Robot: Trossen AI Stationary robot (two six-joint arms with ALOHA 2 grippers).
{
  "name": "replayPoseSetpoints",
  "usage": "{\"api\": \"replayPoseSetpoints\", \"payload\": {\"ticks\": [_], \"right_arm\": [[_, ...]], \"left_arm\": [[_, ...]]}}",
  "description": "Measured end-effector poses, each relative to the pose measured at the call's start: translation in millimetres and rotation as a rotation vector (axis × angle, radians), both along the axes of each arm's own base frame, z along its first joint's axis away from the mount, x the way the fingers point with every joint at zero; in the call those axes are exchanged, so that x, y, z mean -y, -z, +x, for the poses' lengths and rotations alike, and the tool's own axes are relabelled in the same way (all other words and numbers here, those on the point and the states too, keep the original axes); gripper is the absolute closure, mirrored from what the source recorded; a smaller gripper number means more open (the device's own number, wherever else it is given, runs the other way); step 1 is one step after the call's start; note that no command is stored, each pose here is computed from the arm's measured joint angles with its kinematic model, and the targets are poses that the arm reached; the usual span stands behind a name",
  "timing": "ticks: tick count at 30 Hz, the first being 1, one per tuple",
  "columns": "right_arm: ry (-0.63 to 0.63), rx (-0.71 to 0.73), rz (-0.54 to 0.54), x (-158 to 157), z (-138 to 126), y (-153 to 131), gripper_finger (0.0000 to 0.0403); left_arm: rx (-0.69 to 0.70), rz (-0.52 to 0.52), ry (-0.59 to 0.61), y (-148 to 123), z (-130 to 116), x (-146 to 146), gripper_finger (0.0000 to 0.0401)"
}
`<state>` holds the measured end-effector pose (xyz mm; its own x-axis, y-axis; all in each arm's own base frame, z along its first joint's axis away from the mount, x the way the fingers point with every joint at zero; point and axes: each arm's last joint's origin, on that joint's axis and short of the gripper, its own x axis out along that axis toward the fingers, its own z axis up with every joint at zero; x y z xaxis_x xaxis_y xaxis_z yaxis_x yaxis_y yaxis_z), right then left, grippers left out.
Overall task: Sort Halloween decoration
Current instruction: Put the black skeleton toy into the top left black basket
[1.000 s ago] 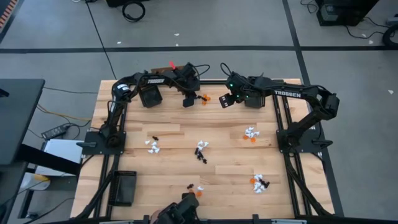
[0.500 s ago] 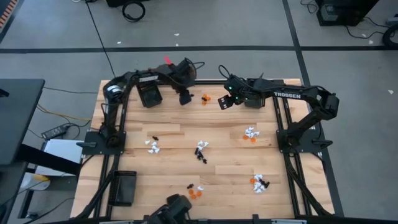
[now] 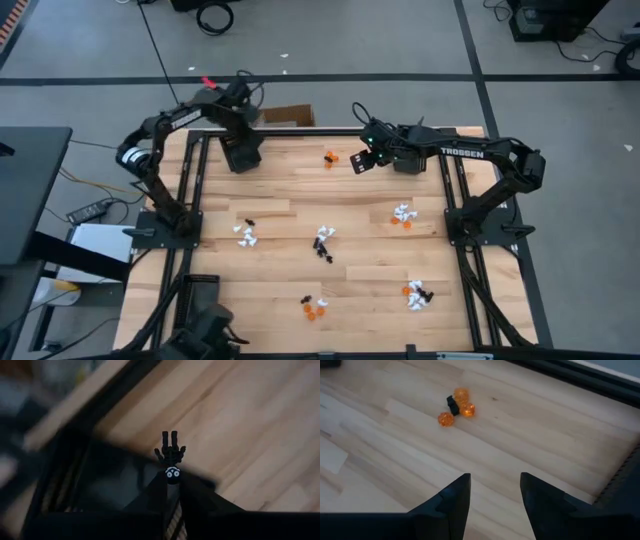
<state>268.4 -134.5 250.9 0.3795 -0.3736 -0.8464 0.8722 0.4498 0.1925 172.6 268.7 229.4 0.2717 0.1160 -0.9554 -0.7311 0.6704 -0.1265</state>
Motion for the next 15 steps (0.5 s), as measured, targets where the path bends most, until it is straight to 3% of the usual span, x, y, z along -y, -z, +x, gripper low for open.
{"api": "replayPoseSetpoints", "payload": {"ticks": [6, 12, 15], "right_arm": [[0.038, 0.012, -0.016, 1.5, 0.3, -0.7, 0.0221], [0.039, 0.021, -0.002, 1.2, 0.6, -0.7, 0.0220], [0.047, 0.030, 0.014, 0.9, 0.6, -0.6, 0.0220]], "left_arm": [[-0.088, -0.063, -0.100, 28.2, -20.3, 8.9, 0.0324], [-0.257, 0.016, -0.216, 33.1, -26.9, 9.0, 0.0250], [-0.266, 0.037, -0.239, 32.9, -30.5, 5.5, 0.0223]]}}
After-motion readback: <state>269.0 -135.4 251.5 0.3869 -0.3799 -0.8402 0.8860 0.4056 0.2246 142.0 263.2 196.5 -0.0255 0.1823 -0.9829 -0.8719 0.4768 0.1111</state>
